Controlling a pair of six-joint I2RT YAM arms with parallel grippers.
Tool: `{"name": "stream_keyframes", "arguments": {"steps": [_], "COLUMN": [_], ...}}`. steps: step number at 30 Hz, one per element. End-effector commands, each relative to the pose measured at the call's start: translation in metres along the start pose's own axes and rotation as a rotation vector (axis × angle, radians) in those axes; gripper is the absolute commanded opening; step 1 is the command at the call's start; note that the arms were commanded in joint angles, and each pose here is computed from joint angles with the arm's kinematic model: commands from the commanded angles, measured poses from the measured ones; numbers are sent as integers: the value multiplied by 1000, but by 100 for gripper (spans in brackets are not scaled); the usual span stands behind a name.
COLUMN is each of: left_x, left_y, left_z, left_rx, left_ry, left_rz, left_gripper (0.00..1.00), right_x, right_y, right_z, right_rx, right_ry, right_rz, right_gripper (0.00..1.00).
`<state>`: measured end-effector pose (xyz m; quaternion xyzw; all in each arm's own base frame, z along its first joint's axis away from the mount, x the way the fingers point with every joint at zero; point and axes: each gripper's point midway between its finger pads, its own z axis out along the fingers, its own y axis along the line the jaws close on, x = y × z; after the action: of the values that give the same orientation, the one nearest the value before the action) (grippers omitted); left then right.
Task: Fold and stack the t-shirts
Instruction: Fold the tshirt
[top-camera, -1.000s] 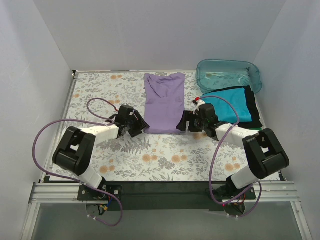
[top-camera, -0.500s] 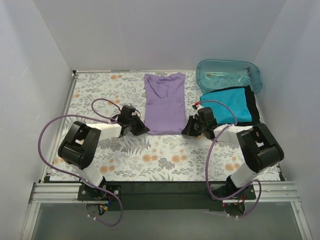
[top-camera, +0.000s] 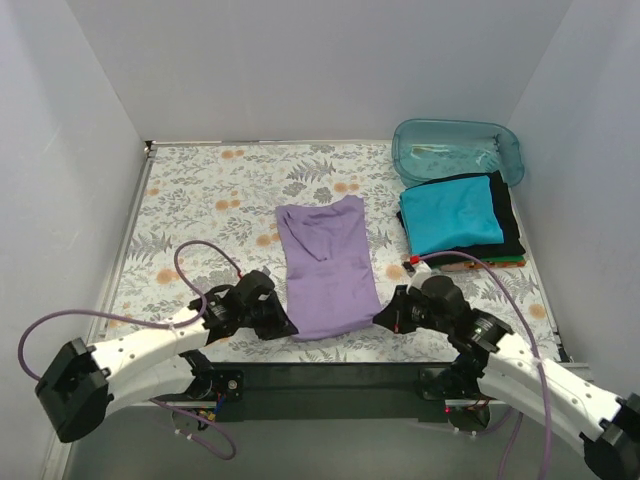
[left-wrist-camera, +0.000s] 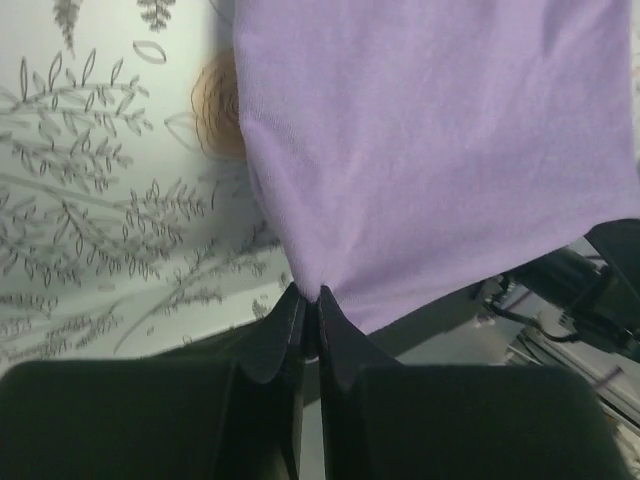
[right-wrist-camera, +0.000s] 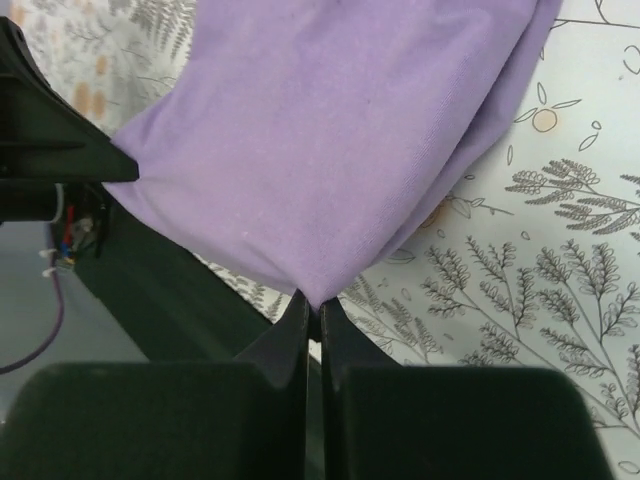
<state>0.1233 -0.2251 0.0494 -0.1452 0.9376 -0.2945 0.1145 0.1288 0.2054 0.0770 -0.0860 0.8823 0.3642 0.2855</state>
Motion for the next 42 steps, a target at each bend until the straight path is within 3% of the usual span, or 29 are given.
{"name": "stream_keyframes", "arguments": {"steps": [1, 6, 10, 18, 27, 34, 42], "left_x": [14, 2, -19, -93, -174, -218, -270], "left_y": [13, -41, -67, -88, -107, -121, -98], "left_z": [-22, -58, -69, -66, -58, -47, -27], "left_rx": [-28, 193, 229, 34, 89, 60, -9], "left_ry": [25, -32, -116, -326, -359, -375, -420], "left_rz": [-73, -4, 12, -91, -146, -161, -243], "left_gripper": [0, 0, 0, 0, 0, 0, 0], "right_x": [11, -20, -64, -146, -243, -286, -329], "right_y": [-9, 18, 34, 39, 51, 37, 13], "right_z": [-19, -30, -34, -31, -7, 28, 68], "right_rx": [69, 14, 60, 222, 200, 186, 155], "right_ry": [8, -36, -101, -295, -369, -335, -307], "right_rz": [77, -41, -128, -192, -262, -266, -261], "right_gripper": [1, 1, 1, 1, 1, 1, 1]}}
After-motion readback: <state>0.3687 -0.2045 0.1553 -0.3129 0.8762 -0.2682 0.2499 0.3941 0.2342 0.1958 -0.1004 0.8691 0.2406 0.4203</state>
